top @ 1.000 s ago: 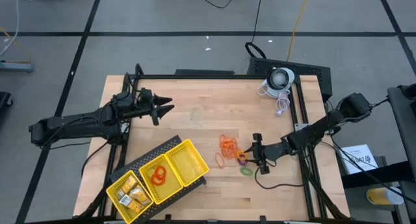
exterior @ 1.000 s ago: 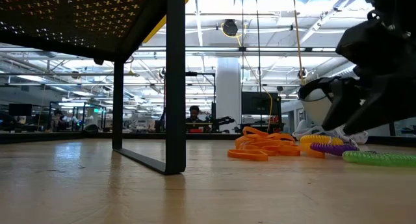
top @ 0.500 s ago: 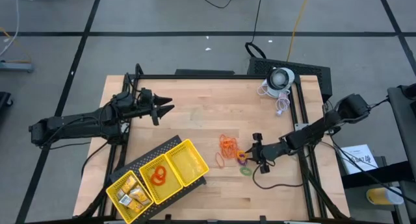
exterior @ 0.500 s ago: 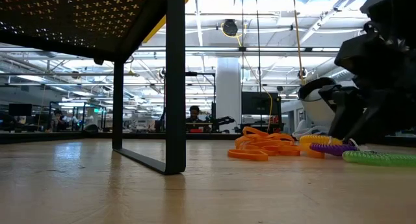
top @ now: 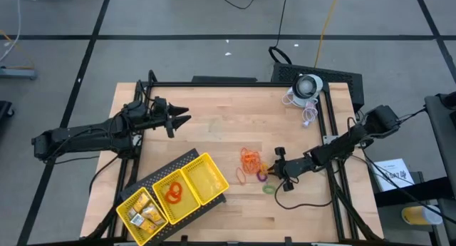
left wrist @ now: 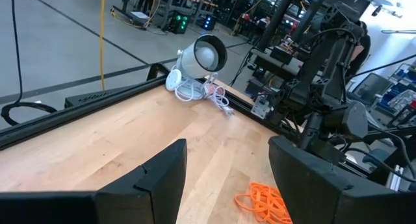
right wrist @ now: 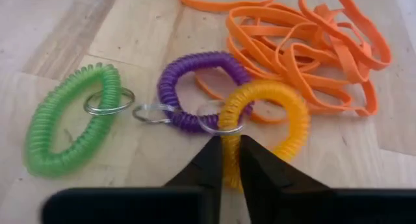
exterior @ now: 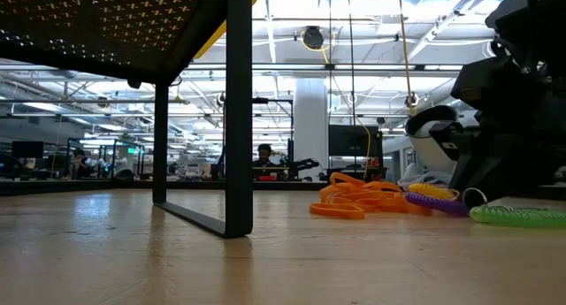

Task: Pick & Place Office Desk Supplies
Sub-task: Put the yellow spring keychain into the center yellow bin on the shelf

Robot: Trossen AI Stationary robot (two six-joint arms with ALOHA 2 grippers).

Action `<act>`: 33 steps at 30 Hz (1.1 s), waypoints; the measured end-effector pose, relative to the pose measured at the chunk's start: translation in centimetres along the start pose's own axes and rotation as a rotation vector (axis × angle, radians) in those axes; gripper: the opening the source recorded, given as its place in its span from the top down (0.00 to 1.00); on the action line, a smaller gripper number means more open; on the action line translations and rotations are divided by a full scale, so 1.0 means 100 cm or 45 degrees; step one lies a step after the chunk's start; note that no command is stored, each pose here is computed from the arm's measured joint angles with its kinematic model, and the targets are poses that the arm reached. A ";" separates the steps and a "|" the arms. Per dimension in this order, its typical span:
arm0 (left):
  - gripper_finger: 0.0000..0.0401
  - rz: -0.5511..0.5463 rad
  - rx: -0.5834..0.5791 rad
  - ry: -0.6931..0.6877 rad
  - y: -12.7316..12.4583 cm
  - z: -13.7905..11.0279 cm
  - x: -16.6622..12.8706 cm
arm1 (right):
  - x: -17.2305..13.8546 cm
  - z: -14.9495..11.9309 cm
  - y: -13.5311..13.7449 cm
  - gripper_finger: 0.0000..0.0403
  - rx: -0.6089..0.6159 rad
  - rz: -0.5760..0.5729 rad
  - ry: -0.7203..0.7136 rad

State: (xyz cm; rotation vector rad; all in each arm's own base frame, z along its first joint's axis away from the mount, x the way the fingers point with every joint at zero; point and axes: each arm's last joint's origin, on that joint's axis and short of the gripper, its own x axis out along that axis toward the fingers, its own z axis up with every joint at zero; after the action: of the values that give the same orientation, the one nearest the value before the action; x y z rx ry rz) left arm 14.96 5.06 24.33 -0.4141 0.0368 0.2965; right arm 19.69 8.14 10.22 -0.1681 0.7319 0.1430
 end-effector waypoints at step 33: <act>0.43 -0.463 0.473 -0.052 -0.072 0.043 0.052 | -0.064 0.101 -0.083 0.99 0.219 -0.171 -1.302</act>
State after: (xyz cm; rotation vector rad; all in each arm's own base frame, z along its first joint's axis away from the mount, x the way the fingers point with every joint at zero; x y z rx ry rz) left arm 21.96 1.91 30.59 -0.0410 -0.0239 -0.0629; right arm 23.08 1.62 22.78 0.0329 -0.2872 0.0232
